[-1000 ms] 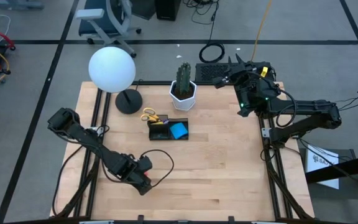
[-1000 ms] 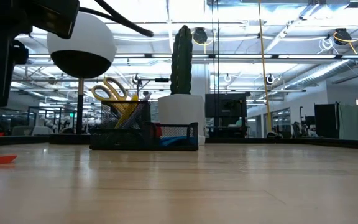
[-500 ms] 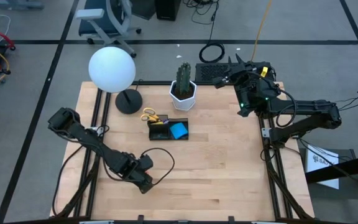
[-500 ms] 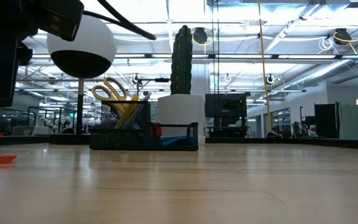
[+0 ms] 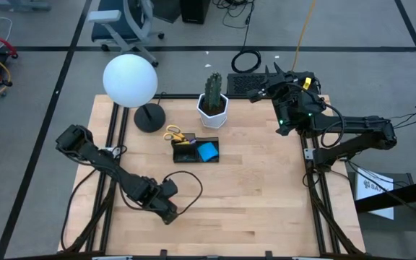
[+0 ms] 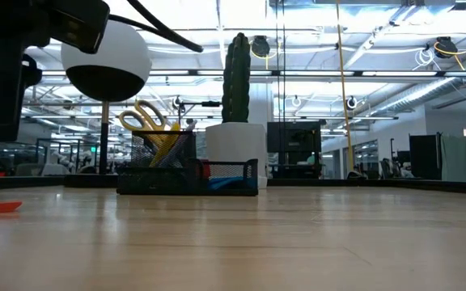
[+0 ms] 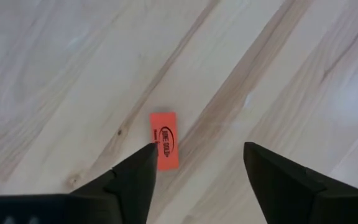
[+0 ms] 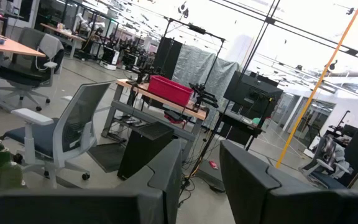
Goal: Pick and place office supplies into organizer
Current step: Put the eraser into the desk organizer
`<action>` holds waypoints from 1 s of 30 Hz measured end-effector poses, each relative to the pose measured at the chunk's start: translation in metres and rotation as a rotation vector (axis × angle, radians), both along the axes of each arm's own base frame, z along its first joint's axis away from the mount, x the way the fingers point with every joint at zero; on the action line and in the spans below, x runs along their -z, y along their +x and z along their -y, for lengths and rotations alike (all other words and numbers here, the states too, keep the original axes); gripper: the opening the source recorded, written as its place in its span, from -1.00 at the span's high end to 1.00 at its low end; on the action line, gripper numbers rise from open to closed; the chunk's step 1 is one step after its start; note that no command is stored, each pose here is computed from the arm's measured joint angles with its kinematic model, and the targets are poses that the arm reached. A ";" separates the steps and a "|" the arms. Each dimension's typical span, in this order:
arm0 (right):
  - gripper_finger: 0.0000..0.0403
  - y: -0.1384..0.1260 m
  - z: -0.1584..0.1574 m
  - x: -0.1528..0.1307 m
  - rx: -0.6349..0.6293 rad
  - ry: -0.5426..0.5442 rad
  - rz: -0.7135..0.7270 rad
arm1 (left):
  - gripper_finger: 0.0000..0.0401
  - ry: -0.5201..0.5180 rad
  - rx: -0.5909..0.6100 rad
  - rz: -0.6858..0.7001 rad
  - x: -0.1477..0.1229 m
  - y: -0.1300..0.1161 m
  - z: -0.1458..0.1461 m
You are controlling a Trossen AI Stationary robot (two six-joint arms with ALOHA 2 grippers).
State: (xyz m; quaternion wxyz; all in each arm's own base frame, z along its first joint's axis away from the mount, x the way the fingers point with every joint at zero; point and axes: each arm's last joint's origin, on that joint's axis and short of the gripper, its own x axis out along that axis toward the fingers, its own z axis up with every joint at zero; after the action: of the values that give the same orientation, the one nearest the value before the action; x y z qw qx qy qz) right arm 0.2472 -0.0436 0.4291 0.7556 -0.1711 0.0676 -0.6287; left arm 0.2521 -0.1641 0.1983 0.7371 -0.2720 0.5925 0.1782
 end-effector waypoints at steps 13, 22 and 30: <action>0.50 0.000 0.000 0.000 0.000 0.000 0.000 | -0.25 0.002 -0.031 -0.067 0.010 0.001 -0.001; 0.50 0.000 0.000 0.000 0.000 0.000 0.000 | -0.25 0.023 -0.022 -0.147 0.029 0.008 -0.003; 0.50 0.000 0.000 0.000 0.000 0.000 0.000 | -0.25 0.020 0.001 -0.221 0.054 0.014 0.000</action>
State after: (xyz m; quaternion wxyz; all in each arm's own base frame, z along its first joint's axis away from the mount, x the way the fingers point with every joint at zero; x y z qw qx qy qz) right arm 0.2472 -0.0436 0.4291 0.7555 -0.1712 0.0678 -0.6287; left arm 0.2661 -0.1642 0.1439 0.6702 -0.2429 0.6684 0.2125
